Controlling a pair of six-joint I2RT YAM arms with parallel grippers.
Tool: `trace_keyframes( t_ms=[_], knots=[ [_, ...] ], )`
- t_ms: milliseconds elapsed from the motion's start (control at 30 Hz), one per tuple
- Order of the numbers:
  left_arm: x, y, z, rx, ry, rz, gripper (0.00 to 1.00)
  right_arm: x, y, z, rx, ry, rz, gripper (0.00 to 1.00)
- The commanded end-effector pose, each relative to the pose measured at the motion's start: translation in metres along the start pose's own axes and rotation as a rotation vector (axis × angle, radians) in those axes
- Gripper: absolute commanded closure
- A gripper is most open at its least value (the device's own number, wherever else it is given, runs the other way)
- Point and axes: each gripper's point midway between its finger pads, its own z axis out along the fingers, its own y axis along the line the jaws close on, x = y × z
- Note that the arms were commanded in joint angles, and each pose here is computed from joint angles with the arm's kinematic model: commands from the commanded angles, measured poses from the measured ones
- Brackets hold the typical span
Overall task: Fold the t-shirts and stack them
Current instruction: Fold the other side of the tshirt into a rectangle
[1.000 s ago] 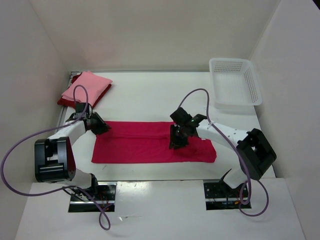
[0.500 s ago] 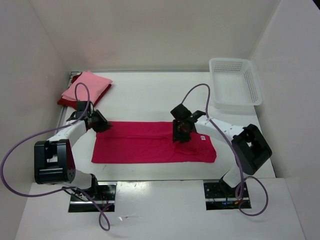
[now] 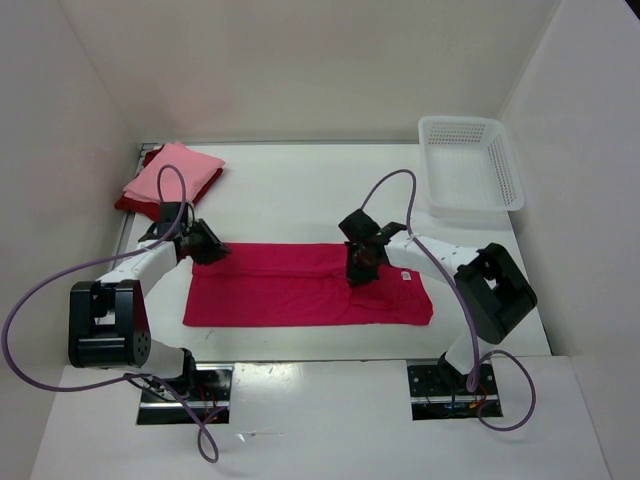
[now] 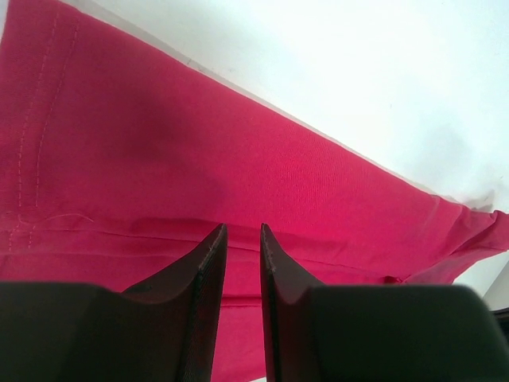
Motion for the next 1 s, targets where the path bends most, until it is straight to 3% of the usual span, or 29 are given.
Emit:
trace_keyframes(
  t_ms=[0, 467, 600, 733, 833, 967],
  knots=[
    [-0.009, -0.013, -0.006, 0.039, -0.042, 0.013, 0.7, -0.004, 0.008, 0.0, -0.029, -0.023, -0.001, 0.96],
    [-0.016, -0.022, -0.003, 0.067, -0.045, 0.019, 0.7, 0.077, 0.046, -0.028, -0.236, 0.263, 0.021, 0.93],
    [-0.016, -0.026, -0.003, 0.088, -0.039, 0.023, 0.7, 0.077, 0.053, -0.029, -0.261, 0.28, 0.029, 0.73],
    [-0.023, -0.032, -0.006, 0.1, -0.056, 0.039, 0.7, 0.077, 0.052, -0.041, -0.263, 0.278, 0.029, 0.6],
    [-0.026, -0.035, -0.007, 0.106, -0.064, 0.042, 0.7, 0.071, 0.05, -0.049, -0.27, 0.252, 0.015, 0.62],
    [-0.015, -0.051, -0.006, 0.127, -0.046, 0.099, 0.7, 0.027, 0.027, -0.052, -0.235, 0.115, 0.081, 0.91]
  ],
)
